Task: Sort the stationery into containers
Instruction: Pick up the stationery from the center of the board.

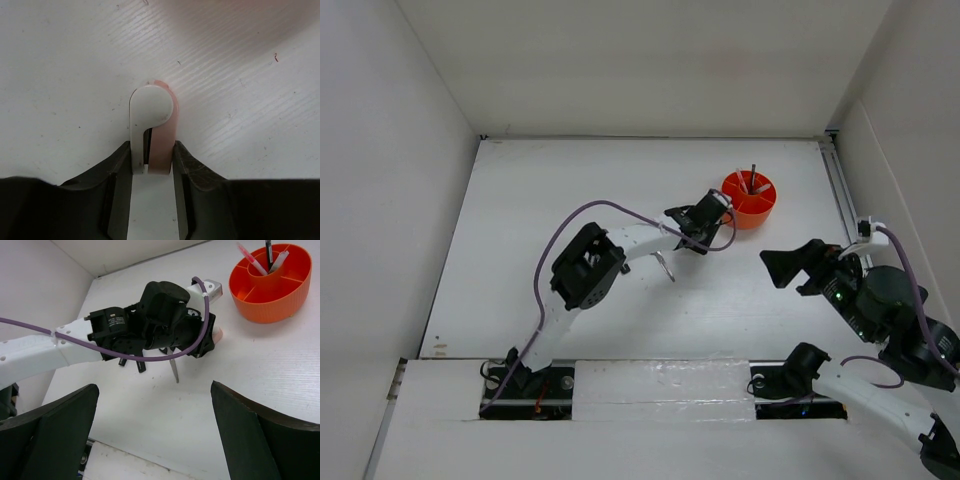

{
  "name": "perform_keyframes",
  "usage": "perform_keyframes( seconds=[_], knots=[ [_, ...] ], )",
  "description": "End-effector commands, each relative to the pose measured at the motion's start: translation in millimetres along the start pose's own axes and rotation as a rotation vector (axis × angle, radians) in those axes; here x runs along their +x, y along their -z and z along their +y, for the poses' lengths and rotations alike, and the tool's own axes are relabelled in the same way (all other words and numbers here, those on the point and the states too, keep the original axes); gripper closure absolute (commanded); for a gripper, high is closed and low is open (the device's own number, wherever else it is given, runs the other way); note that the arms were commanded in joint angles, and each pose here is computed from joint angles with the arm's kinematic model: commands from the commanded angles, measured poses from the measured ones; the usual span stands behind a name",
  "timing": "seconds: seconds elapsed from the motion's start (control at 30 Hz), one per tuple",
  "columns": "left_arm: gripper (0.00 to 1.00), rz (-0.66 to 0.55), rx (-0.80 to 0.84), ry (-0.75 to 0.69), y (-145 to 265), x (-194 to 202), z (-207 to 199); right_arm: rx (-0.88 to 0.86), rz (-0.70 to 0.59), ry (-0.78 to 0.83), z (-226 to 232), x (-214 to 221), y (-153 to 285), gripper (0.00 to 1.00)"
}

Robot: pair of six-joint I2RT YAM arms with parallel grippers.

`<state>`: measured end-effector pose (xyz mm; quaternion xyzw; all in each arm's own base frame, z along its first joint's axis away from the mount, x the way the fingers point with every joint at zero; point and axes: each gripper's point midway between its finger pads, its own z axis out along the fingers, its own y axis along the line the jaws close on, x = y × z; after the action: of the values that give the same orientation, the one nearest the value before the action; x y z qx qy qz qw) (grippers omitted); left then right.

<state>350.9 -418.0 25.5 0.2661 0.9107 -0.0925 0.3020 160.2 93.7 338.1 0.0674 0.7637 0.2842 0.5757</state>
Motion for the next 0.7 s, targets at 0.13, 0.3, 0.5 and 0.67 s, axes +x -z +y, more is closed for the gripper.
perform_keyframes(
  seconds=[0.13,0.3,0.5,0.67],
  knots=[
    [1.00,-0.048,0.012,0.048,46,12,3,0.014,-0.062,-0.038,-1,0,-17,0.01],
    [1.00,-0.234,-0.001,0.069,125,3,-1,0.027,-0.122,-0.125,1,-6,-29,0.01],
    [1.00,-0.376,0.060,0.144,192,8,6,-0.069,-0.213,-0.180,24,-22,-48,0.01],
    [1.00,-0.534,0.138,0.200,241,2,10,-0.232,-0.158,-0.161,63,-13,-86,0.06]
  ],
)
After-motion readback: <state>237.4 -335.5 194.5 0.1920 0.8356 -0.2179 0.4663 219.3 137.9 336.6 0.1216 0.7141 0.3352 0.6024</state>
